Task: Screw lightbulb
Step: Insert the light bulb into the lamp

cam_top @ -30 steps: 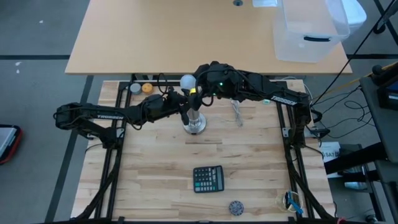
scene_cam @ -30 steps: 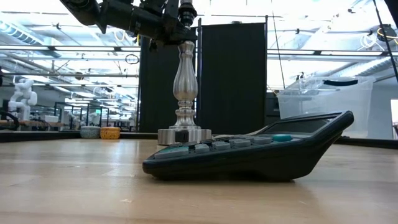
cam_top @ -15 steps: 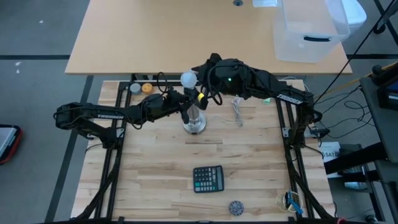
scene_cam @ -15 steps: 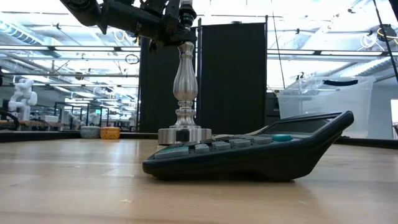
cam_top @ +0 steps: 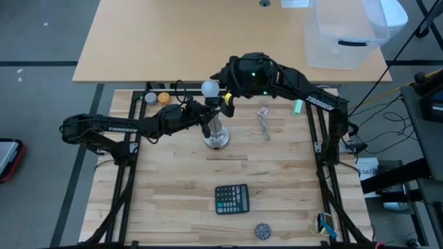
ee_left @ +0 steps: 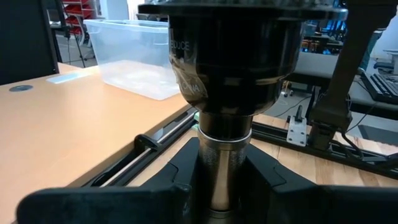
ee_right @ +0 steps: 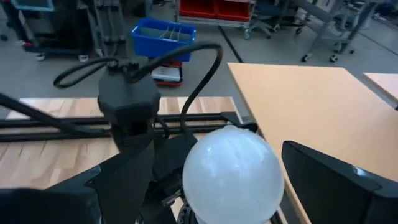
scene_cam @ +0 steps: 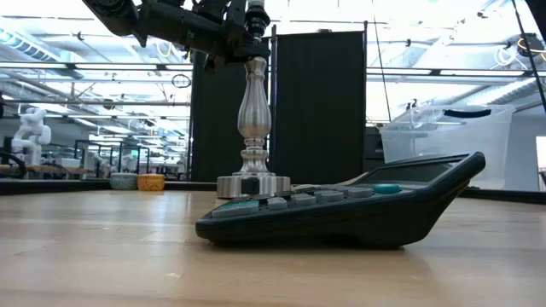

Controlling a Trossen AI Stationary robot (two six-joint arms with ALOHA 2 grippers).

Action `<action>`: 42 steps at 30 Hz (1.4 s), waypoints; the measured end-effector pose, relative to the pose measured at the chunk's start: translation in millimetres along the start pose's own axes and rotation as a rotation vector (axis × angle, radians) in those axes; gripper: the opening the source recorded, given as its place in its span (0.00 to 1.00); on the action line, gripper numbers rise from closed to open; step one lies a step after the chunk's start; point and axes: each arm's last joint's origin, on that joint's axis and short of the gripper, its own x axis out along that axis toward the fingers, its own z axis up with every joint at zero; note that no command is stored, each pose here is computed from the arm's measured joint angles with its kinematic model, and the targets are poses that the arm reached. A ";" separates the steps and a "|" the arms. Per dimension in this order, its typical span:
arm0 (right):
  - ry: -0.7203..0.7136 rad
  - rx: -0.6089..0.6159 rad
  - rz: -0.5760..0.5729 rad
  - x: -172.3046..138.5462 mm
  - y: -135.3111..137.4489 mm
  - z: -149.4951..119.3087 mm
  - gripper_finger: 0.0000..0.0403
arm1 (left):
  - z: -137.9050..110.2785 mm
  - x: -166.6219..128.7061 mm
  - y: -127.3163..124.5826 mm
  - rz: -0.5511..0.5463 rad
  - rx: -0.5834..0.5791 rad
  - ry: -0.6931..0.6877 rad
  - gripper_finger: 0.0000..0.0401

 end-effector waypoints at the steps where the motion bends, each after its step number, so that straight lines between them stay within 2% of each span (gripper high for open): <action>1: 0.004 -0.012 0.005 0.2 -1.5 -0.7 0.86 | 0.0 0.0 0.0 0.000 0.000 0.000 0.18; 7: -0.007 -0.086 0.098 2.8 -11.1 -3.0 0.86 | 0.0 0.0 -0.1 -0.002 0.000 0.000 0.18; 15: 0.015 -0.099 0.124 14.0 -23.0 -10.5 0.86 | -0.1 0.0 -0.2 -0.003 -0.001 0.000 0.18; 23: 0.023 -0.121 0.126 17.1 -23.0 -12.2 0.85 | -0.3 -0.1 -0.2 -0.003 -0.004 0.001 0.18; 34: 0.037 0.000 0.067 17.5 -21.4 -11.8 0.67 | -0.2 -0.1 -0.1 -0.003 -0.004 0.000 0.18; 42: 0.036 0.134 -0.028 18.4 -13.0 -9.5 0.69 | -0.2 0.0 0.4 -0.004 -0.007 0.001 0.18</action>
